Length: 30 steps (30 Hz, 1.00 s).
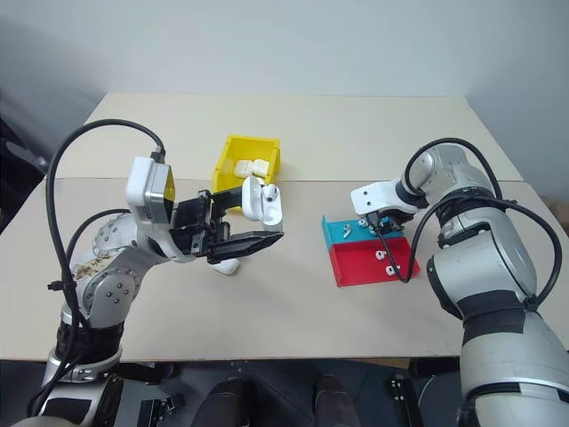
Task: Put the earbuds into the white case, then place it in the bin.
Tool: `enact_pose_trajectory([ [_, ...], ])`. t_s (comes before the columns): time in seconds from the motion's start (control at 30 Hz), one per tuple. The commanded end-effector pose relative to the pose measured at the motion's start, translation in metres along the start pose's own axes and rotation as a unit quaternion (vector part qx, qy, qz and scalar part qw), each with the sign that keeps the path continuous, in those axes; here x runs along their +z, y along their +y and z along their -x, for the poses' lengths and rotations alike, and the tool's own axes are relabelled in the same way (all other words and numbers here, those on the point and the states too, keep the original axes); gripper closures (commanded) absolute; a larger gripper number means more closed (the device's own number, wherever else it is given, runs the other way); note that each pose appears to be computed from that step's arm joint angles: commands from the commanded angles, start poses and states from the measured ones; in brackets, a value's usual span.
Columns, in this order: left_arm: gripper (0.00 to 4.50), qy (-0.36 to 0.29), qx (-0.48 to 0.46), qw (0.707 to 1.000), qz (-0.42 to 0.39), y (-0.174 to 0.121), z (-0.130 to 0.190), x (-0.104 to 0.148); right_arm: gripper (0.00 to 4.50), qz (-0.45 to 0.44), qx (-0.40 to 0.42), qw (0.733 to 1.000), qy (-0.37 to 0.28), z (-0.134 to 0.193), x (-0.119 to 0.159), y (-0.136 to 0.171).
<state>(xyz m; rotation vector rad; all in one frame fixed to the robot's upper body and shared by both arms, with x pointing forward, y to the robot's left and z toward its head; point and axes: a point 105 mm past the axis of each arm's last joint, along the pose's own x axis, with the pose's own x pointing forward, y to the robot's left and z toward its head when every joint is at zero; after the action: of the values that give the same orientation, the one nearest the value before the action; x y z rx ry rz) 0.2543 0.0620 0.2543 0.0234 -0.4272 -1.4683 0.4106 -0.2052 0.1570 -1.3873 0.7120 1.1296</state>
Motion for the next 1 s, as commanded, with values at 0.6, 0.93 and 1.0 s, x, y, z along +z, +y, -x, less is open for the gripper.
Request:
enact_pose_trajectory([
  [0.6,1.71,-0.008,0.006,1.000,-0.024,-0.005,0.002,0.012,2.64,-0.016,0.000,1.000,-0.012,-0.009,0.002,0.003],
  [0.93,1.71,-0.005,0.005,1.000,-0.024,-0.005,0.003,0.012,3.86,-0.030,0.017,0.999,-0.020,-0.013,0.001,0.009],
  [1.0,1.71,-0.005,0.005,1.000,-0.023,-0.004,0.003,0.012,3.86,-0.035,0.015,0.999,-0.022,-0.012,0.002,0.008],
])
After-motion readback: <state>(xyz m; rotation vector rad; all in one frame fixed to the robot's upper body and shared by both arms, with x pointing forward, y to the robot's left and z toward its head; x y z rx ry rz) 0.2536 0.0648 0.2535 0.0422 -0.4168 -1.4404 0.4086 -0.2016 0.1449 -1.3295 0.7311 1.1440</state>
